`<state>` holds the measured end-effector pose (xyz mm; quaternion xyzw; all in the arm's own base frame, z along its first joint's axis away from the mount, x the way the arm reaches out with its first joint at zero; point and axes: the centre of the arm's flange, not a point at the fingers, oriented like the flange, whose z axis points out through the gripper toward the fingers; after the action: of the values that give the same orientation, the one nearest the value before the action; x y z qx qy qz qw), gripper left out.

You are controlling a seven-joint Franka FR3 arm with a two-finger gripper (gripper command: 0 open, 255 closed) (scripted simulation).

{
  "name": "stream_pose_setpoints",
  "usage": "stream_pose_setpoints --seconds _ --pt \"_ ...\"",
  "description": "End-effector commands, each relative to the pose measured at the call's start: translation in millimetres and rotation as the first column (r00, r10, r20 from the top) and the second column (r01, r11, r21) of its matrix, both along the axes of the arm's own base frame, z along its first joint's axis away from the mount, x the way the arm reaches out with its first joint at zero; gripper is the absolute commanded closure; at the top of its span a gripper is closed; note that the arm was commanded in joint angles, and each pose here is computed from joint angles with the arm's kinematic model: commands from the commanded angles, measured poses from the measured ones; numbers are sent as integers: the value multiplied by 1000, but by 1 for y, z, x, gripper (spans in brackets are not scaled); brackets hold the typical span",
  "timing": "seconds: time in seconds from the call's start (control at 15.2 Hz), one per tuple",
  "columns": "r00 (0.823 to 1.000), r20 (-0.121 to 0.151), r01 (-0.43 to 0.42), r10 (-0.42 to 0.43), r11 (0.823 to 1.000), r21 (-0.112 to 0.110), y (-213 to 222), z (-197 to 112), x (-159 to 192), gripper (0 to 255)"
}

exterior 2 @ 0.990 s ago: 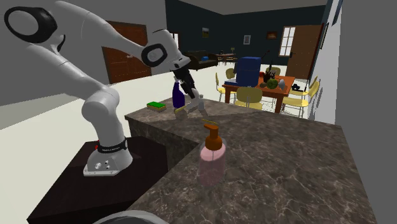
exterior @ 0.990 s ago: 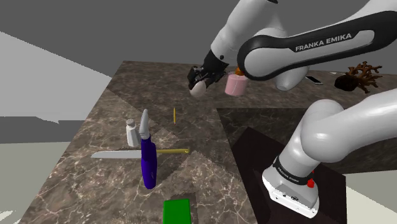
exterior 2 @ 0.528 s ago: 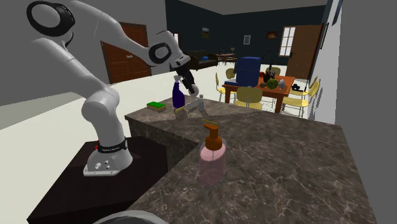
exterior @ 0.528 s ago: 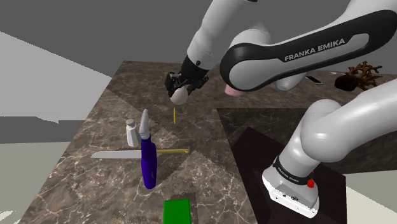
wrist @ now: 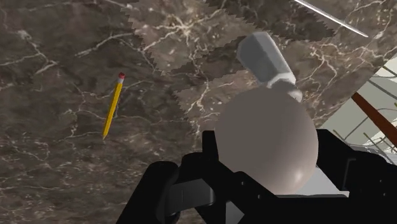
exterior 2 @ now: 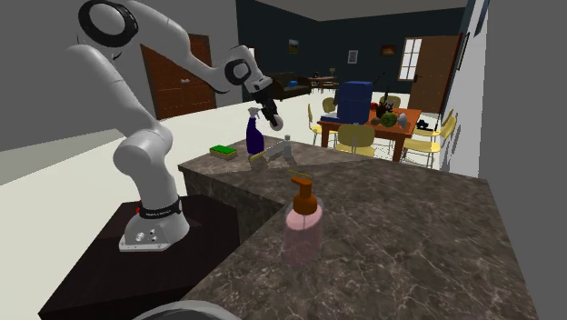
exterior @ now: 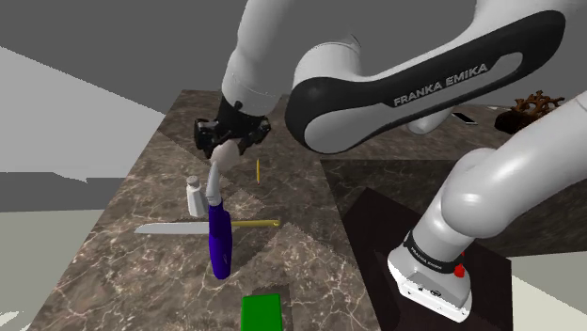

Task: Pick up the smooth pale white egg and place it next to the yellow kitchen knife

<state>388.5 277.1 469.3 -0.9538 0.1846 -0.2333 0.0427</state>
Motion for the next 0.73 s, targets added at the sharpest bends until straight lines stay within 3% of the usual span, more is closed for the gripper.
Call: stream_pose_setpoints --seconds 0.0,0.66 --pt "1000 0 1 -1 1000 2 26 -1 4 255" --pt "1000 0 1 -1 1000 2 155 -1 28 255"
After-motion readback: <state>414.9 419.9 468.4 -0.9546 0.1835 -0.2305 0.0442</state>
